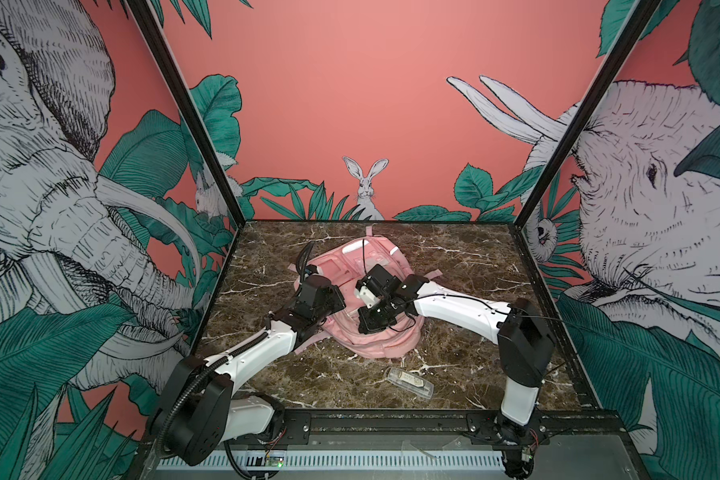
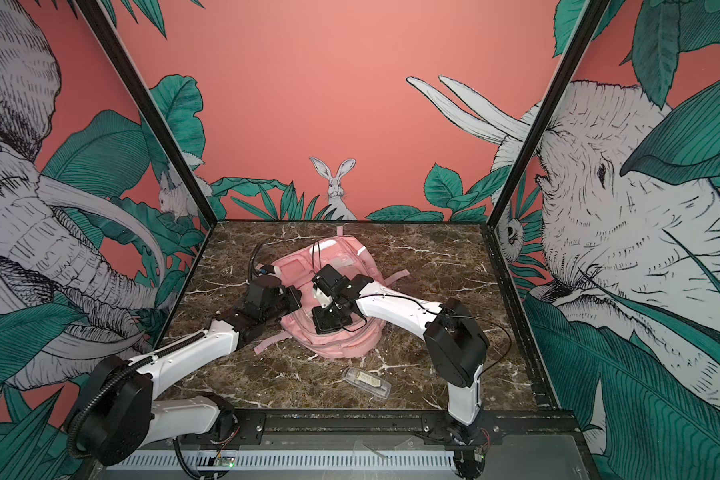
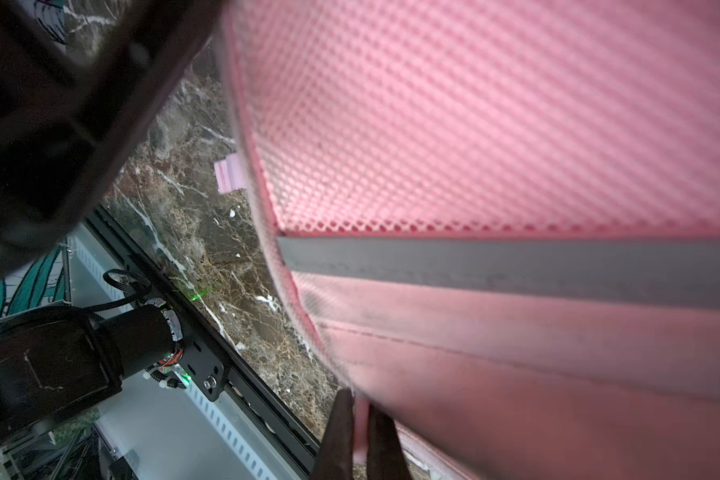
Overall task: Pack the student bag
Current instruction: 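Pull the zipper pull farther around the edge with the right gripper while the left steadies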
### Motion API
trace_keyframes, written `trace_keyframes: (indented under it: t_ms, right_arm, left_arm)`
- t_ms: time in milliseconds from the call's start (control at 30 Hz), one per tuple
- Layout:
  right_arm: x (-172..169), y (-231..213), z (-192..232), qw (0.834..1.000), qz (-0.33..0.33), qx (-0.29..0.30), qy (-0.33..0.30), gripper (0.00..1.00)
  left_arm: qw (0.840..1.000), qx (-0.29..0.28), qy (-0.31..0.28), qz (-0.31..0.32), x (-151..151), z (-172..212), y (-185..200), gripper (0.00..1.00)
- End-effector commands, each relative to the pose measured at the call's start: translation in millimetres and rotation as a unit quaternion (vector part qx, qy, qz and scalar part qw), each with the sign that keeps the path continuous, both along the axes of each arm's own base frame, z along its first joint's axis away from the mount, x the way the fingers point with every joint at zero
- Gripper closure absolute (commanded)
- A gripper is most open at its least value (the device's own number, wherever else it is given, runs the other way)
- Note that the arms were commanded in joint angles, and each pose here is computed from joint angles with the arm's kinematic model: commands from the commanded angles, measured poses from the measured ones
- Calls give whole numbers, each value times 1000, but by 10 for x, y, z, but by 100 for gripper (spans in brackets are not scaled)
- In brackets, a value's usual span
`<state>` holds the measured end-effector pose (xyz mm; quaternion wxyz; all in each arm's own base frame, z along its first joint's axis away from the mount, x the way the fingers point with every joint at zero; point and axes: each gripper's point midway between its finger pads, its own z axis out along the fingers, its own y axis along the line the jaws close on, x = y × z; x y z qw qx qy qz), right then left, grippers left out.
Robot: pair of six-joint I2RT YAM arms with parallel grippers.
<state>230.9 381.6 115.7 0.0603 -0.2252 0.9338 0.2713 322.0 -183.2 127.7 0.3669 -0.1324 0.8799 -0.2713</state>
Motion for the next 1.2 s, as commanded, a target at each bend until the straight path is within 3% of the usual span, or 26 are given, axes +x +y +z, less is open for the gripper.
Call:
trace_keyframes:
  t_ms: [0,300,633,933,1167]
  right_arm:
    - [560,46,473,990,-30,66,-117,100]
    - [709,-359,530,989,-42,31,-139,100]
    - [439,-748,192,993,-22,-23,-116,100]
    - [312,-749,-12,995,-45,3,-93,100]
    - [287,-1016,-124,990,-46,-50,-127,100]
  left_arm:
    - [998,-19,48,-31,-284,-170,-81,93]
    - [996,-18,54,-68,-380,-183,-363,90]
    - [997,-3,43,-72,-188,-94,-473,85]
    - [996,-12,43,-75,-34,-74,-622,83]
    - [997,6,30,-65,12,-27,-567,82]
